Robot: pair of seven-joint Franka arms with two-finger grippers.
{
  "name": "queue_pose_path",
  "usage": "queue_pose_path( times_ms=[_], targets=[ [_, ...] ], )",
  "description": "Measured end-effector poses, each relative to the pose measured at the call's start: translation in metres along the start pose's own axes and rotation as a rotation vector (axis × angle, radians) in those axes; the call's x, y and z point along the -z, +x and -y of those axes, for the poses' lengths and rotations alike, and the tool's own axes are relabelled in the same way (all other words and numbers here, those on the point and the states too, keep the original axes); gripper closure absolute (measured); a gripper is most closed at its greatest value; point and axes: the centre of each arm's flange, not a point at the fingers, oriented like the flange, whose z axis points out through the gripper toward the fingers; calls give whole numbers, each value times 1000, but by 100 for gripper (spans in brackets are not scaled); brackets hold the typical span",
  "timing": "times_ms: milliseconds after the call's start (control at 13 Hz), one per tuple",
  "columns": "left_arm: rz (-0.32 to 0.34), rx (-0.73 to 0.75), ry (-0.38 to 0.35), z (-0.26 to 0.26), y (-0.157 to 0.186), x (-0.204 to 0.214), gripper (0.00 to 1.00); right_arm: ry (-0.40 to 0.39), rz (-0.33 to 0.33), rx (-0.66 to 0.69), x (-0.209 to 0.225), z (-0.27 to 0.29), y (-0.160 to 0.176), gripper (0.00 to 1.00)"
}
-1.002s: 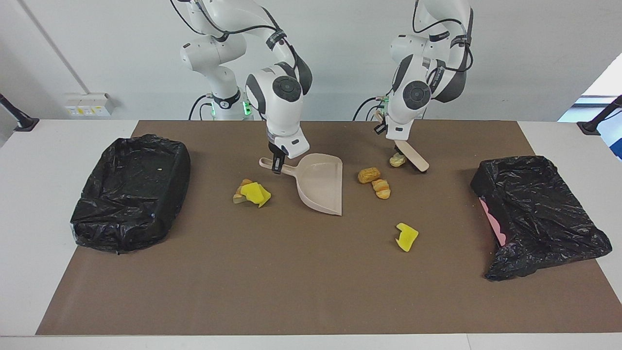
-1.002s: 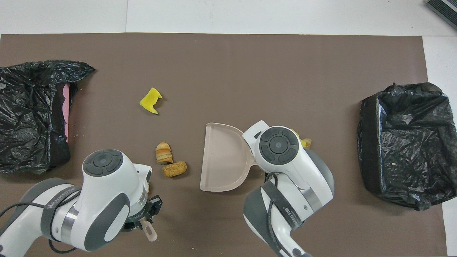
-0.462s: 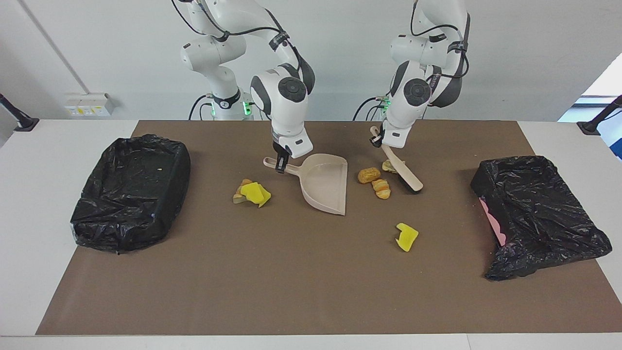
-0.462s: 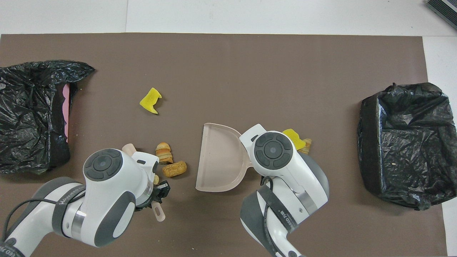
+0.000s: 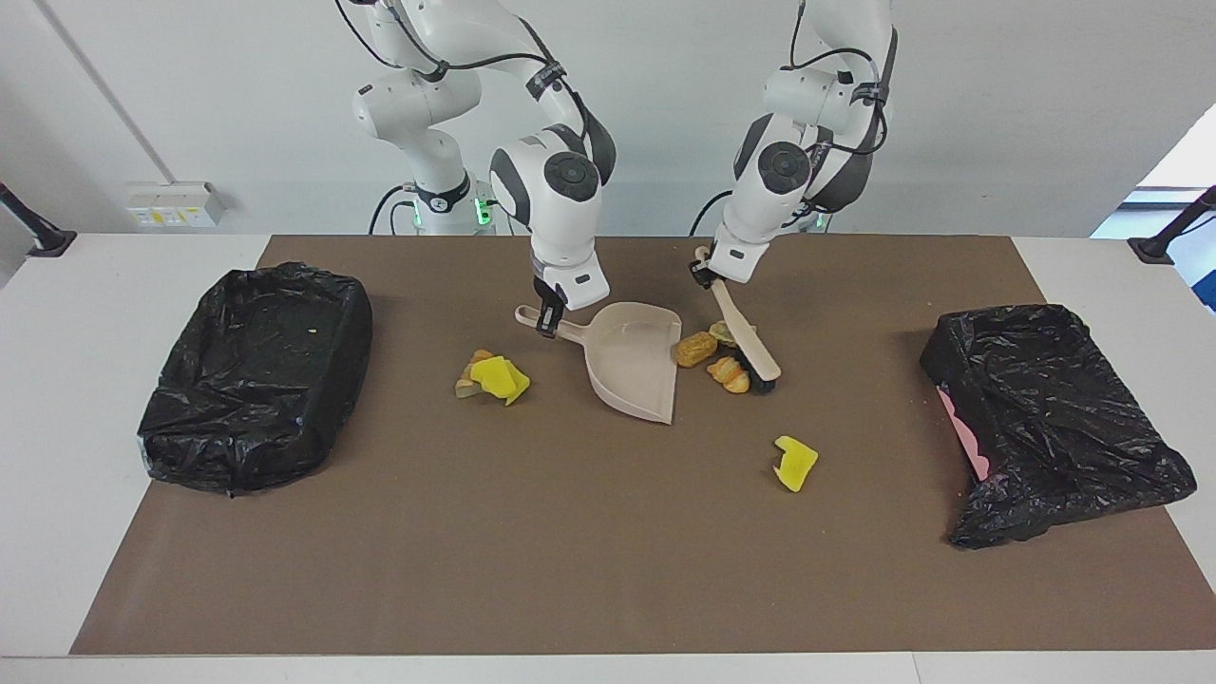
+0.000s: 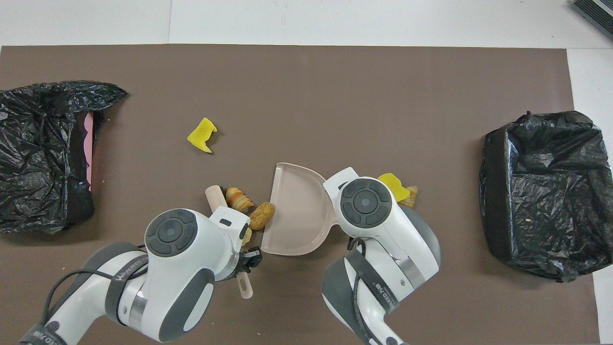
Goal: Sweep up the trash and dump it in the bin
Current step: 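Sweep the crumbs into the dustpan with the left gripper's brush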
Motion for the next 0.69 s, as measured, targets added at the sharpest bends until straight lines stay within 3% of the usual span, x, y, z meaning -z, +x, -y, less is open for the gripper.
queue_pose_path(
  times_ms=[308,694],
  targets=[
    [8,-90,-66,-59,-37,9,73,7,7,-8,-2,1,-1,68],
    [31,-115,-75,-89,-33,41,73,8,7,-10,-2,1,-1,68]
  ],
)
